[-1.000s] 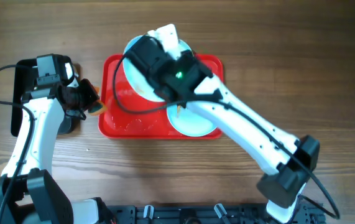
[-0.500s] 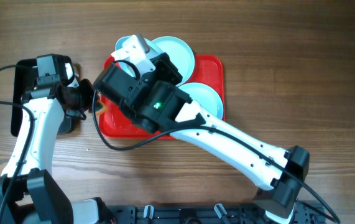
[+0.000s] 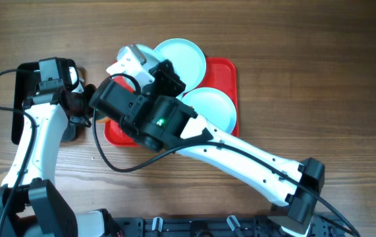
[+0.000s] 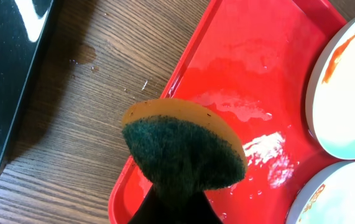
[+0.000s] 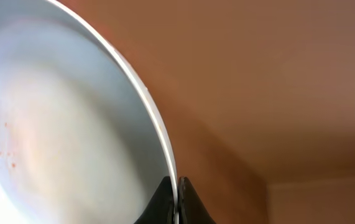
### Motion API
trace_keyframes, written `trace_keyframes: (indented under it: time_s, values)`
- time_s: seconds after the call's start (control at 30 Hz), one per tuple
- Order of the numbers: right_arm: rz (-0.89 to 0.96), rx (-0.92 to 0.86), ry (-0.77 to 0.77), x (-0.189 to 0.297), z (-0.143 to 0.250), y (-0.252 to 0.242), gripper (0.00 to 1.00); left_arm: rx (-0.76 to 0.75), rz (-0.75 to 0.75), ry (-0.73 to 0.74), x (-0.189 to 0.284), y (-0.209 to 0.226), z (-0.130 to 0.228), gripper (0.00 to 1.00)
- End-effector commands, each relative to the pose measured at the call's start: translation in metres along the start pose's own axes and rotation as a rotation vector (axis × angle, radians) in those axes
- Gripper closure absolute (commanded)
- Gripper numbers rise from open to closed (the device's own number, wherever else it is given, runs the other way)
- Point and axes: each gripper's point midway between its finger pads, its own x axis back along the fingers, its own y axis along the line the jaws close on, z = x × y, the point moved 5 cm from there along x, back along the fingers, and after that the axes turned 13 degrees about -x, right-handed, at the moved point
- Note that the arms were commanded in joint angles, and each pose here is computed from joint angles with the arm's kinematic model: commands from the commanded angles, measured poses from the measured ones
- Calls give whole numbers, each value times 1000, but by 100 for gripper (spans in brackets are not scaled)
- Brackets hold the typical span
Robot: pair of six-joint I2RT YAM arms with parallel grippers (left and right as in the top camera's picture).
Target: Clean dirty plates on tray and stack at the side
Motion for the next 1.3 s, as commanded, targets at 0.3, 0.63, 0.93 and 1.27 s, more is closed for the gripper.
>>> trace_keyframes:
  time_s: [0.3,0.63,0.93,1.27]
  values:
    - [-423,-593,604,-90,95,28,96,-71,99,-2,0,-11,0,96]
    - [-665,-780,719,-112,137,81,96,-158,291,-131,33,-48,-11,96]
    - [-667,-832,834,-128,163,114,96,-240,319,15,-4,-81,12,96]
    - [-651,-865,901,-136,178,129,95,-233,238,142,-46,-75,26,96]
